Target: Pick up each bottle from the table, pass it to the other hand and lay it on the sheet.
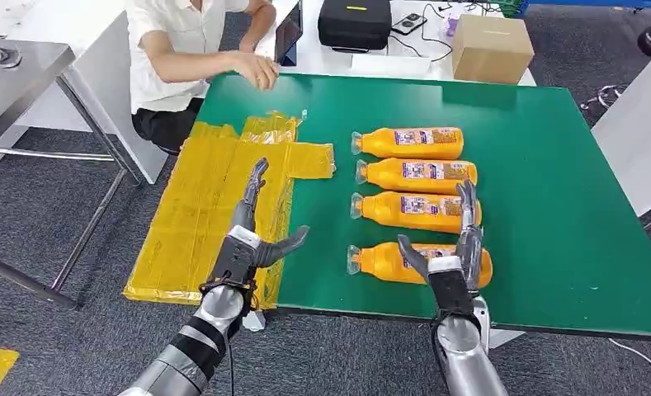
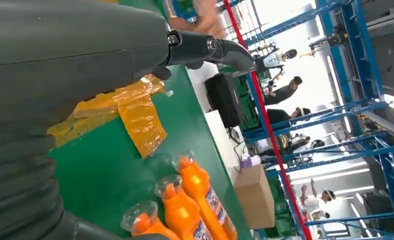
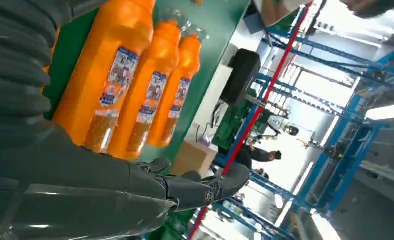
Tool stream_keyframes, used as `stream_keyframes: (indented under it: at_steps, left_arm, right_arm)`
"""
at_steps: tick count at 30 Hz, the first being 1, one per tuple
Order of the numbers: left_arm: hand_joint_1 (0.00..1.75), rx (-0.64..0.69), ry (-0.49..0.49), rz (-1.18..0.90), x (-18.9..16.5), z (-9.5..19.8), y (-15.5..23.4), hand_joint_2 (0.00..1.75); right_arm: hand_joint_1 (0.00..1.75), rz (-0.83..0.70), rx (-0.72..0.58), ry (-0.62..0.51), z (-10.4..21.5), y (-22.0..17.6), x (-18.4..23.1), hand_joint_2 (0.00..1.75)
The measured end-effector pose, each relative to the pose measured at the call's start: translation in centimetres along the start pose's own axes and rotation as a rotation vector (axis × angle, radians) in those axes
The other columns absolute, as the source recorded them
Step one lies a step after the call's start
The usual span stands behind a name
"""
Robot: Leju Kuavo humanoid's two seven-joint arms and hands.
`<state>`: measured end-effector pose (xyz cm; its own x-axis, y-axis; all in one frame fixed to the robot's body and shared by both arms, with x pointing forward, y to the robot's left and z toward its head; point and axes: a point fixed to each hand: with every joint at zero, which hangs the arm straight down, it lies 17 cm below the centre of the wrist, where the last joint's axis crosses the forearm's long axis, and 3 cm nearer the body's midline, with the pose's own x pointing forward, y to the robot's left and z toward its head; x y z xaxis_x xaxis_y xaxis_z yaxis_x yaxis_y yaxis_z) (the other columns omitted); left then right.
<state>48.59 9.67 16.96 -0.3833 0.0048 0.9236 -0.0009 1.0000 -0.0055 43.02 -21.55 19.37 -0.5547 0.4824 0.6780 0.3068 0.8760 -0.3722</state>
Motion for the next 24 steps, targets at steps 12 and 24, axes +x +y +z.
stream_keyframes:
  at_steps: [12, 24]
  left_arm:
    - [0.00, -0.014, -0.022, -0.011, 0.3, 0.4, -0.4, 1.75]
    - [0.00, -0.044, 0.001, -0.012, 0.2, 0.6, -1.8, 1.75]
  right_arm:
    - [0.00, -0.084, 0.013, 0.002, -0.3, 0.5, 0.6, 1.75]
    - [0.00, 0.504, 0.399, -0.179, 2.8, 4.0, -2.9, 1.75]
